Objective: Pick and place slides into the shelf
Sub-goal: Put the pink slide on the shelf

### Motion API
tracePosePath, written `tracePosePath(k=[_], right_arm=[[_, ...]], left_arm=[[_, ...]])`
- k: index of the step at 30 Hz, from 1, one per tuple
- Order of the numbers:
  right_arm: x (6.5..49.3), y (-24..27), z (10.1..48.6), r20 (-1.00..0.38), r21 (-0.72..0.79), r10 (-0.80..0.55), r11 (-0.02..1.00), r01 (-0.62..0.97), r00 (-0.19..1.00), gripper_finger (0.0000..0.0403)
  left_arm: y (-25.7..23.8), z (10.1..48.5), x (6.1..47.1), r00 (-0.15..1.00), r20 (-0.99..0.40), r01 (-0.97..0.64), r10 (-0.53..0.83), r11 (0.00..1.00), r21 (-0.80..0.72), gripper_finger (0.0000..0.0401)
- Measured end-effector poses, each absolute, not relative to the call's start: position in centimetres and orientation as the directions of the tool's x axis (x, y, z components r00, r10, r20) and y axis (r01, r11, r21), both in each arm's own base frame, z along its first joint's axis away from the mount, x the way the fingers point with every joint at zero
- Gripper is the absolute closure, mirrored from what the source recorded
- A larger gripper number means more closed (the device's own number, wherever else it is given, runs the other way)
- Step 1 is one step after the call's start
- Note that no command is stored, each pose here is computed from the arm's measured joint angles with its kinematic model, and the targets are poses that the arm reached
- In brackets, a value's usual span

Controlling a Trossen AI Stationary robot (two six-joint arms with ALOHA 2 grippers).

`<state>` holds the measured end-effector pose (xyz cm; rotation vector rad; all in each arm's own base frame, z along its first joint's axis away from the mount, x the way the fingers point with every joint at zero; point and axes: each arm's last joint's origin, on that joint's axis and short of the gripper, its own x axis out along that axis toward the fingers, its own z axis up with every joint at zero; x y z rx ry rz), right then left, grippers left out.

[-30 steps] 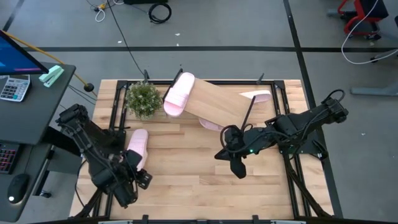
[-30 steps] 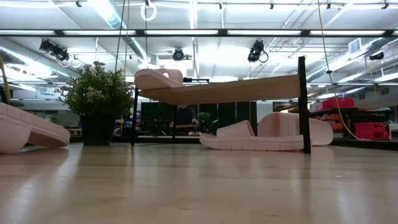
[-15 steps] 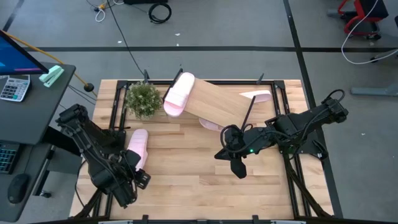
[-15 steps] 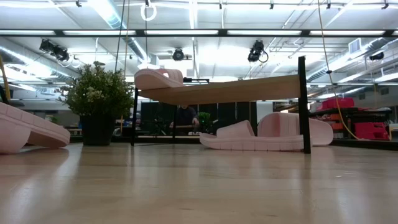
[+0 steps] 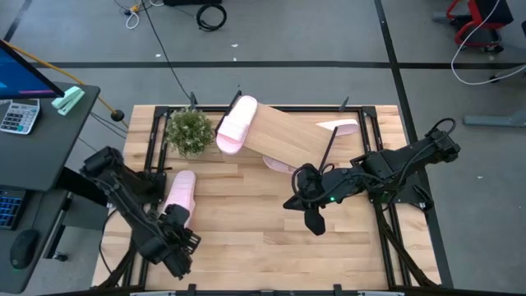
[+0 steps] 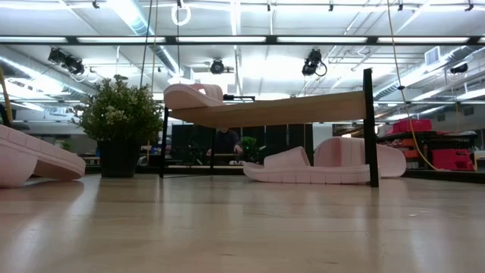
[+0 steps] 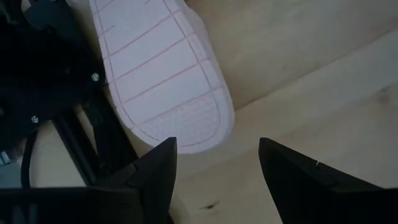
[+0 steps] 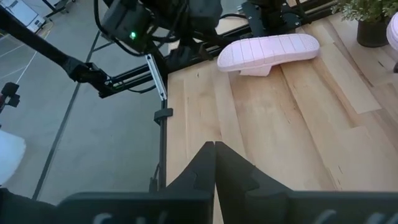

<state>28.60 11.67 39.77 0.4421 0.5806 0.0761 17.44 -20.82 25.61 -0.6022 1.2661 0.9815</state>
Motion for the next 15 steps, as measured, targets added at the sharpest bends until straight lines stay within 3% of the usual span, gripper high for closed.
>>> tracePosePath(k=[10,15], right_arm=[[28.6,11.6,39.8,-0.511,0.410,0.163,0.909,0.073,0.844,0.0389],[28.6,11.6,39.8,-0.511,0.410,0.163,0.909,0.073,0.844,0.0389]], left_arm=[[-20.7,24.9,19.3,0.039,-0.973,-0.791,0.226,0.602,0.108,0.0168],[-20.1,24.9,19.7,0.022,-0.970,-0.745,0.240,0.651,0.144,0.0149]])
